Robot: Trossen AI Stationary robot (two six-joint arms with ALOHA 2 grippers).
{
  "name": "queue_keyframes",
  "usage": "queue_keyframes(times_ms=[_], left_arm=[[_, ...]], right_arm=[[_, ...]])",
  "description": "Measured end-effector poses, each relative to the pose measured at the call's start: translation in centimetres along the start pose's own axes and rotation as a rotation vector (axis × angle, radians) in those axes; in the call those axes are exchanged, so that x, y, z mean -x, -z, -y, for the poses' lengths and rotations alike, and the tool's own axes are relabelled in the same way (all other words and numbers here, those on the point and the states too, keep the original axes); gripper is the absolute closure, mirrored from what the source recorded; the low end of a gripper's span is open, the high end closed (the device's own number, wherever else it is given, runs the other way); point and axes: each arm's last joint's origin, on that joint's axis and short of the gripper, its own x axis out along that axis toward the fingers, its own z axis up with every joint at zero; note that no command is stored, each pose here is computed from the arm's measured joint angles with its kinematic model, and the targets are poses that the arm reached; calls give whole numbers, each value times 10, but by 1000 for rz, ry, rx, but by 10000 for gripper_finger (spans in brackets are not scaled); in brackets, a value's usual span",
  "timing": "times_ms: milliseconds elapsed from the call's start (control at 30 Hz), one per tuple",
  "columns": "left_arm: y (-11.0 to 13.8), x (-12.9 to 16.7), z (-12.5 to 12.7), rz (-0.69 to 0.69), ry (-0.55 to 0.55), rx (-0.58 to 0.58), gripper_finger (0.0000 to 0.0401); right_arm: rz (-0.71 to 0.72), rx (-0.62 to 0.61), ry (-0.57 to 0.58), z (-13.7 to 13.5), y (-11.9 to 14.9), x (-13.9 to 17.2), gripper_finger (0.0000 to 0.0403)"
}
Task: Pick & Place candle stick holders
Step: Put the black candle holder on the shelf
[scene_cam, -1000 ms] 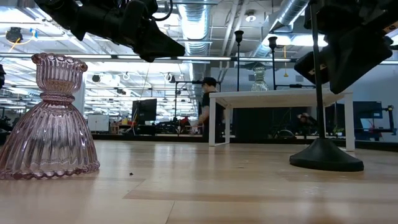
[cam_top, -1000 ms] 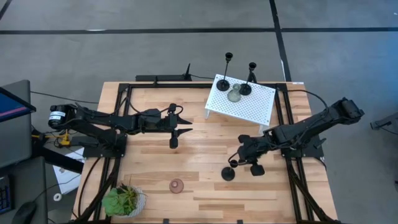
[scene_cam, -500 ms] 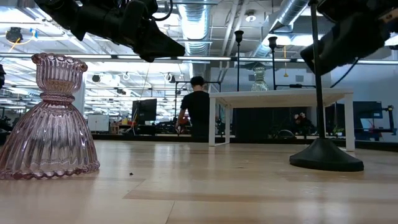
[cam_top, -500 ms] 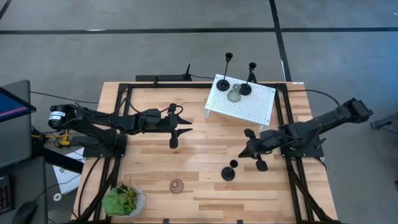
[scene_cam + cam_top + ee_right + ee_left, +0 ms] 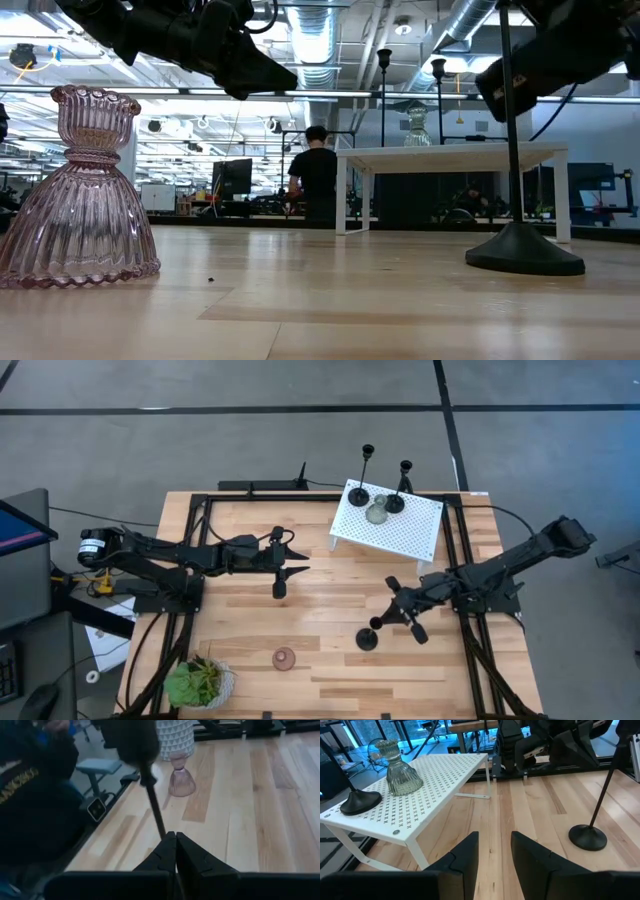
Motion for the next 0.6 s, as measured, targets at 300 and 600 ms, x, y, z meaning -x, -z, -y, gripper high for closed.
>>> queue_keyframes(times_ms=[300,600], left_arm=[[0,0,0,0,0,0,286],[0,0,0,0,0,0,286]], right_arm=[[-4,-102,77,5,2,-1,366],[-18,-85,28,-4,4,-1,272]])
